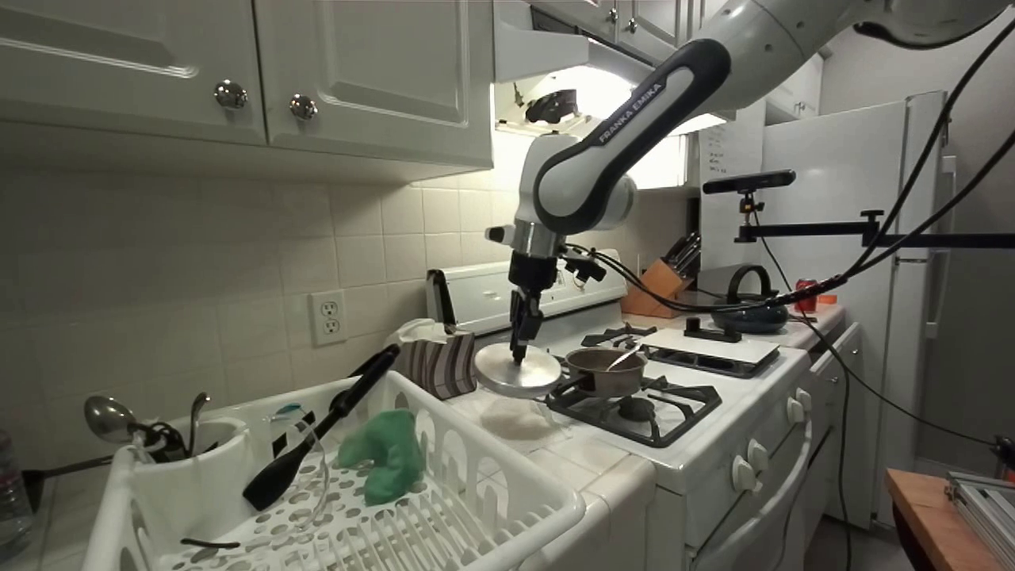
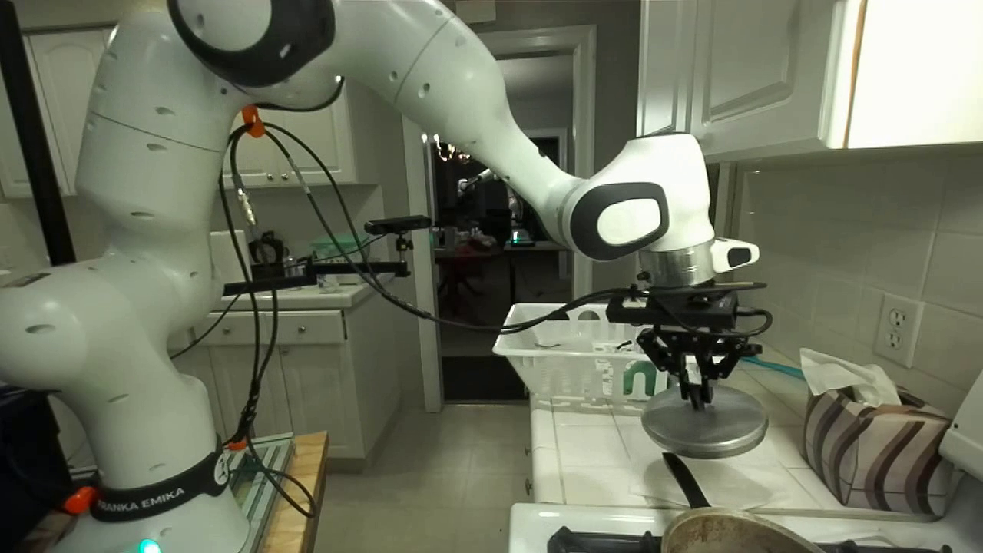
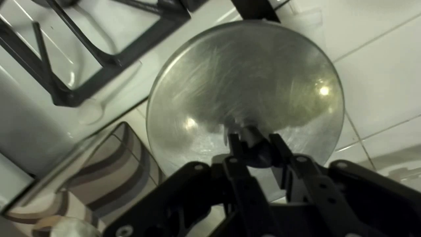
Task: Put the on the pot then move the green cloth to the right
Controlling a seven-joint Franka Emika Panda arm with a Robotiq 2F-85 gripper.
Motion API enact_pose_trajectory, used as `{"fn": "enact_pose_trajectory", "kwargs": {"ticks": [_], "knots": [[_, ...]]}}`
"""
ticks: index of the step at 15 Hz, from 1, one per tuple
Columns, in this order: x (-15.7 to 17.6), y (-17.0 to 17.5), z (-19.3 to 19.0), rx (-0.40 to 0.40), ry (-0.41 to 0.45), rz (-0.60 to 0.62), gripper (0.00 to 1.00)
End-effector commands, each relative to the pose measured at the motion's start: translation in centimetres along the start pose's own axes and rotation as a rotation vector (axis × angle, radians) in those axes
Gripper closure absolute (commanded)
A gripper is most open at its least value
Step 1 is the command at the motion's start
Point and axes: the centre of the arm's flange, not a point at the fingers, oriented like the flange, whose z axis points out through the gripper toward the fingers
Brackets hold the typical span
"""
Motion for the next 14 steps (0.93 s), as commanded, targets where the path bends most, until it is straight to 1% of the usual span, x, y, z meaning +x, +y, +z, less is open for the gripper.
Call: {"fn": "enact_pose_trajectory", "kwargs": {"ticks": [1,2,5,8,10,11,12,14], "knots": [[-6.4,-2.7,-3.7,-0.077,0.002,0.169,0.94],[-8.3,-3.0,-4.5,-0.095,-0.004,0.236,0.94],[-13.7,-2.6,-4.4,-0.121,-0.016,0.41,0.94],[-18.4,0.0,-4.4,-0.142,0.008,0.574,0.94],[-21.3,3.7,-5.4,-0.148,0.056,0.68,0.94],[-22.4,5.6,-6.1,-0.133,0.085,0.728,0.94],[-23.1,7.3,-5.8,-0.112,0.11,0.771,0.94],[-23.3,10.0,-6.0,-0.057,0.157,0.809,0.94]]}}
